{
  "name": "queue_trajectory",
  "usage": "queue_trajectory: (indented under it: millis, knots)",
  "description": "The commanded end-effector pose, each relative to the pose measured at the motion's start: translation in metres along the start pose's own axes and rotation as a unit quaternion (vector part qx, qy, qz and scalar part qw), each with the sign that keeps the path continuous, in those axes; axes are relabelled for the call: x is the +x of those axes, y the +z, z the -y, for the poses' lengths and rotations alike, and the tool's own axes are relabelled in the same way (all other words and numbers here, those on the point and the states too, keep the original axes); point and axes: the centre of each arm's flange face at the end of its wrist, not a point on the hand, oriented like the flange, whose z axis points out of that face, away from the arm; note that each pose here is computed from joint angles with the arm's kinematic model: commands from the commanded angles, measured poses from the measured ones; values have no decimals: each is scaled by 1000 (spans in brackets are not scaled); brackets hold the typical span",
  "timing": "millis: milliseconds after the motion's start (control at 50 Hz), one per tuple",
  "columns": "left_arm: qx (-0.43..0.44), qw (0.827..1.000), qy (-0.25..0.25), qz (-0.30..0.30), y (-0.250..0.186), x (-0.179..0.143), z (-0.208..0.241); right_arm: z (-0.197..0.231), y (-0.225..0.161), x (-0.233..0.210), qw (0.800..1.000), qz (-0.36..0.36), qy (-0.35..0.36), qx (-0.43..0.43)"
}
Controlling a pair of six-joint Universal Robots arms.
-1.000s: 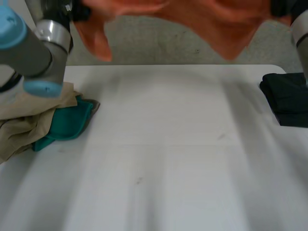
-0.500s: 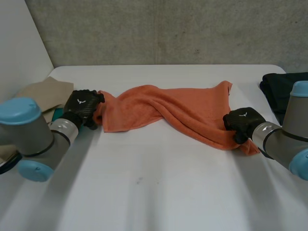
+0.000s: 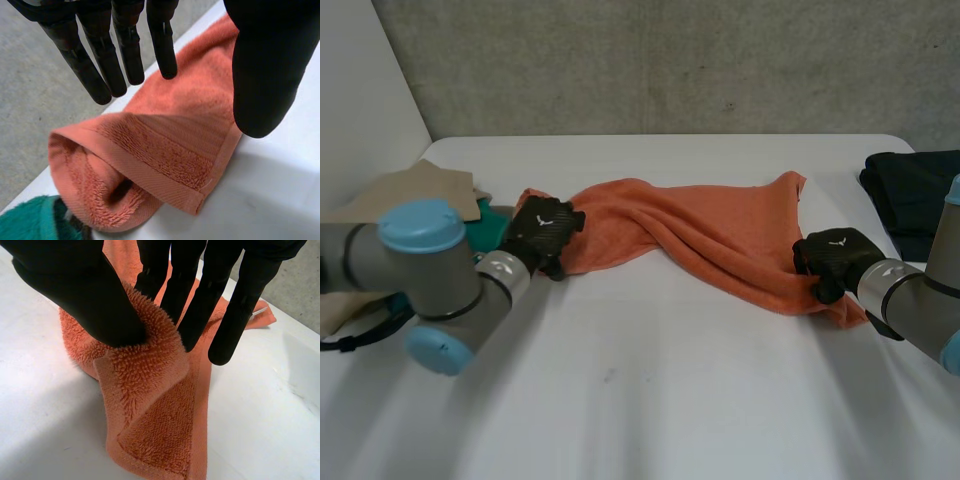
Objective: Fold the laundry.
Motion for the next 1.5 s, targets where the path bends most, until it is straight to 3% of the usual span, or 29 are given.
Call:
queue_trajectory:
  millis: [20, 160, 280, 380, 480, 580, 720, 800, 840, 880, 900, 940, 960, 1040, 1100, 1180, 1260, 1340, 1500]
  knots:
    - [-46, 998, 33, -2, 24, 2, -15, -2, 0, 1, 1000, 1, 1, -2]
    - [-56, 998, 38, 13, 23, -11, -3, 0, -1, 9, 1000, -9, 0, 1]
    - [5, 998, -38, 53, -20, -31, 55, 6, -8, 19, 1000, -20, -14, -4]
    - [22, 997, -56, 54, -54, -34, 76, 18, -27, 27, 996, -21, -78, -25]
    - [-86, 996, -18, 17, -96, -31, 67, 29, -64, 31, 979, 20, -178, -96]
    - [-189, 981, -2, -35, -118, -27, 53, 28, -86, 23, 958, 87, -223, -159]
    - [-167, 986, 14, -19, -85, -34, 48, 18, -59, 18, 944, 96, -253, -191]
    - [-64, 997, 36, 39, -46, -56, 77, 45, -31, 35, 958, 15, -255, -129]
    - [32, 994, 54, 93, -23, -79, 113, 80, -21, 49, 970, -54, -231, -54]
    - [105, 983, 63, 133, -12, -97, 142, 109, -19, 61, 972, -102, -210, 8]
    - [183, 965, 69, 175, -6, -116, 175, 139, -20, 72, 968, -147, -186, 76]
    - [251, 941, 73, 215, -5, -135, 205, 169, -26, 81, 958, -185, -163, 147]
    - [310, 913, 70, 254, -7, -153, 232, 195, -35, 90, 943, -218, -141, 208]
    - [382, 873, 55, 298, -19, -178, 273, 242, -64, 96, 901, -261, -105, 331]
    - [373, 879, 49, 293, -18, -179, 270, 247, -68, 96, 892, -264, -110, 350]
    - [325, 902, 34, 281, -10, -175, 245, 233, -58, 86, 905, -242, -119, 329]
    - [249, 931, 15, 266, -7, -166, 200, 202, -43, 76, 930, -213, -128, 270]
    - [195, 957, -12, 215, -13, -134, 144, 150, -26, 49, 963, -151, -136, 176]
    - [112, 986, -38, 120, -25, -62, 55, 56, 12, 14, 987, -58, -138, 66]
